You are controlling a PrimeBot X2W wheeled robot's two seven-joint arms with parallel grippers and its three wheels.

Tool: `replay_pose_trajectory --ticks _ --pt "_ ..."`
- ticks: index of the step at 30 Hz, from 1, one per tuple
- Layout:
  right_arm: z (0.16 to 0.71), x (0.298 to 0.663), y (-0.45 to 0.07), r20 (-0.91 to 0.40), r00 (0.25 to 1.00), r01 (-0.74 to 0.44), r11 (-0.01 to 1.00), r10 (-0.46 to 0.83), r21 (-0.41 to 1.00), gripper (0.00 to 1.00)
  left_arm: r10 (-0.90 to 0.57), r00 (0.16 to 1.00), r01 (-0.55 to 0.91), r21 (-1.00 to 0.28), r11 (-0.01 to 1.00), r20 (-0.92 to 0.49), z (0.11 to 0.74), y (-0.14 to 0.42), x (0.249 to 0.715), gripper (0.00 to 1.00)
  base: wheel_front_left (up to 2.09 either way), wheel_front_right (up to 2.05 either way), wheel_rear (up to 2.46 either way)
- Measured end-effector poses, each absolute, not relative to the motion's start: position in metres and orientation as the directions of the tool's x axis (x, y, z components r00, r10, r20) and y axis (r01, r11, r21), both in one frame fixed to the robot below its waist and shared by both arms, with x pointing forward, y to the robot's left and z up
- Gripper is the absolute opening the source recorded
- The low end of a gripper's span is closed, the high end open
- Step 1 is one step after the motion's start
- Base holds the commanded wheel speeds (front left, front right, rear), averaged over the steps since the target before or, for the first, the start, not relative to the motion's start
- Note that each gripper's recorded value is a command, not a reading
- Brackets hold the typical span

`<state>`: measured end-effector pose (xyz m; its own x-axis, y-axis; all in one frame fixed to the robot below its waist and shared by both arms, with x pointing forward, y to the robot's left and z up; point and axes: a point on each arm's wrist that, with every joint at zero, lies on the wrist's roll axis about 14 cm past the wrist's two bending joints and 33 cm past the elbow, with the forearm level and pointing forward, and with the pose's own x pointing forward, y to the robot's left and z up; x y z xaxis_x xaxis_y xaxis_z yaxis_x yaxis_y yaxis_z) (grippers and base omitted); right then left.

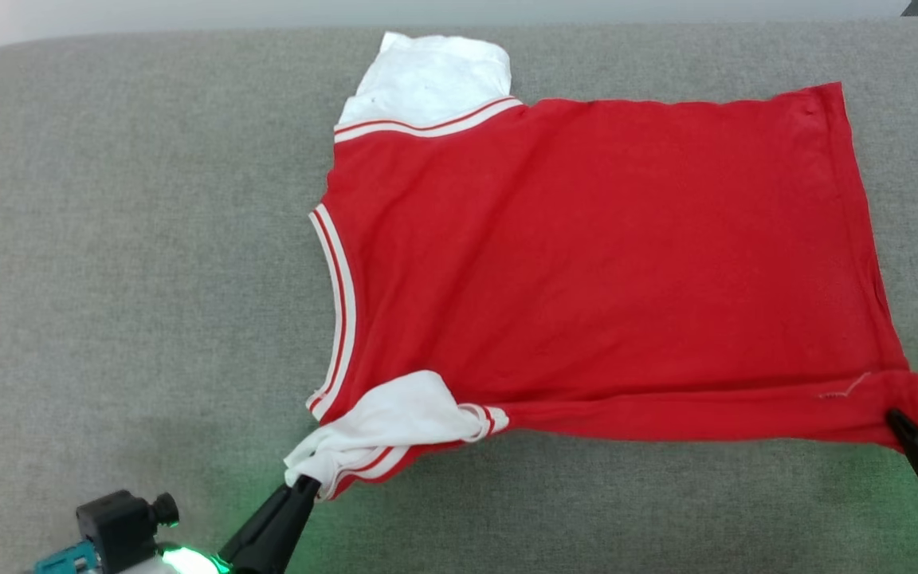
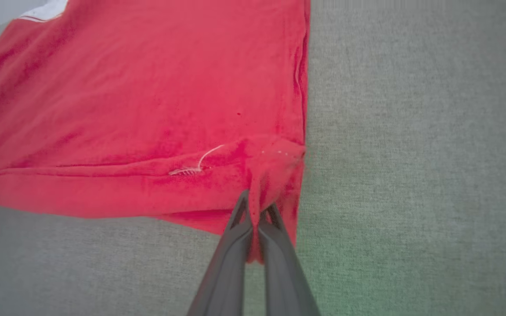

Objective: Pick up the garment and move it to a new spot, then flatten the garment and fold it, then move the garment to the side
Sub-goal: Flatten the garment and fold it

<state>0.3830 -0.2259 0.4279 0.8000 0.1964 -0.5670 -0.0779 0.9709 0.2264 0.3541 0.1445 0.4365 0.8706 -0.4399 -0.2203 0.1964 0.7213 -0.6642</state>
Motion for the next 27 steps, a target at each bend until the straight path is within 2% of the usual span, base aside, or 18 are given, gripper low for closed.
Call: replay_pose_trajectory --ticks 4,13,17,20,27 --pt "0.441 0.393 -0.219 -0.539 0.816 -0.103 0.97 0.208 0.219 0.0 -0.453 0.87 0.239 -0.637 0.733 -0.195 0.444 0.144 0.362 0.0 0.0 0.0 0.0" --pt "0.462 0.462 -0.217 -0.465 0.86 -0.146 0.974 0.211 0.172 0.0 -0.514 0.853 0.391 -0.54 0.745 -0.092 0.479 0.135 0.426 0.0 0.0 0.0 0.0" --pt "0.462 0.487 -0.216 -0.441 0.873 -0.145 0.974 0.208 0.173 0.0 -0.526 0.849 0.419 -0.537 0.732 -0.055 0.493 0.129 0.456 0.0 0.0 0.0 0.0" --pt "0.453 0.499 -0.218 -0.449 0.872 -0.128 0.976 0.195 0.176 0.0 -0.519 0.852 0.412 -0.52 0.748 -0.07 0.49 0.132 0.475 0.0 0.0 0.0 0.0" --pt "0.415 0.498 -0.216 -0.51 0.839 -0.094 0.974 0.189 0.207 0.0 -0.475 0.864 0.345 -0.495 0.798 -0.164 0.453 0.142 0.497 0.0 0.0 0.0 0.0"
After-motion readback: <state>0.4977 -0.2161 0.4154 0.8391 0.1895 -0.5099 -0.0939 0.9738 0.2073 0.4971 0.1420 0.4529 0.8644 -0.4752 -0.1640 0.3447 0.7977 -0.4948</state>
